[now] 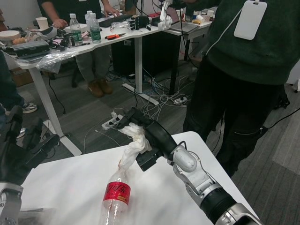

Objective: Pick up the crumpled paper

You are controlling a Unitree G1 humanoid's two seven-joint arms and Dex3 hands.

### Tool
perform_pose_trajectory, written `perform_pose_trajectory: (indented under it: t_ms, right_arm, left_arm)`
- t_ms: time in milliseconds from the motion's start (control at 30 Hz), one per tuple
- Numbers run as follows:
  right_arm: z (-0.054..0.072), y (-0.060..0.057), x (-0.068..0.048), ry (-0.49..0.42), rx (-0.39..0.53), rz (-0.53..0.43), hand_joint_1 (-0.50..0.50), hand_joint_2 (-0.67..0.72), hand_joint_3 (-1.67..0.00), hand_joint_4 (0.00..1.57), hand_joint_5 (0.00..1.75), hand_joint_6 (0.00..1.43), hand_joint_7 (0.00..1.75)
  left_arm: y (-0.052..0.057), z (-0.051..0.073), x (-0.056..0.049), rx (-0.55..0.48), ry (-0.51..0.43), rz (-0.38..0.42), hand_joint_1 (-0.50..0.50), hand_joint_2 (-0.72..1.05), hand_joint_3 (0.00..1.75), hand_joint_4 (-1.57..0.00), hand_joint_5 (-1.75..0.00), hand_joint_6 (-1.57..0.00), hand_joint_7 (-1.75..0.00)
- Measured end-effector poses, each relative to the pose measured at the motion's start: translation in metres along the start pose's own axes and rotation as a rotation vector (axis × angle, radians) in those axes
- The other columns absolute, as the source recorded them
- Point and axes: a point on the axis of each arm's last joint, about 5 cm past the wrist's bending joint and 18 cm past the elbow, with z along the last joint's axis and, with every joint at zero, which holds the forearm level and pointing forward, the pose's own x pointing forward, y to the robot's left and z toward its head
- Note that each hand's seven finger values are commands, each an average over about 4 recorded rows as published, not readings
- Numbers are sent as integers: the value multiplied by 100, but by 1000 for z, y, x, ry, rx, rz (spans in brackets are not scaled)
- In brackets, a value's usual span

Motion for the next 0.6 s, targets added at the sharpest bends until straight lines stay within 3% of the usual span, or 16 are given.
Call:
perform_pose_trajectory:
  t_ms: [600]
  right_arm:
    - [1, -2, 0, -11, 5, -17, 50, -35, -167, 0, 0, 0, 154]
  left_arm:
    - [-4, -1, 3, -6, 2, -10, 12, 87, 0, -26, 0, 0, 0]
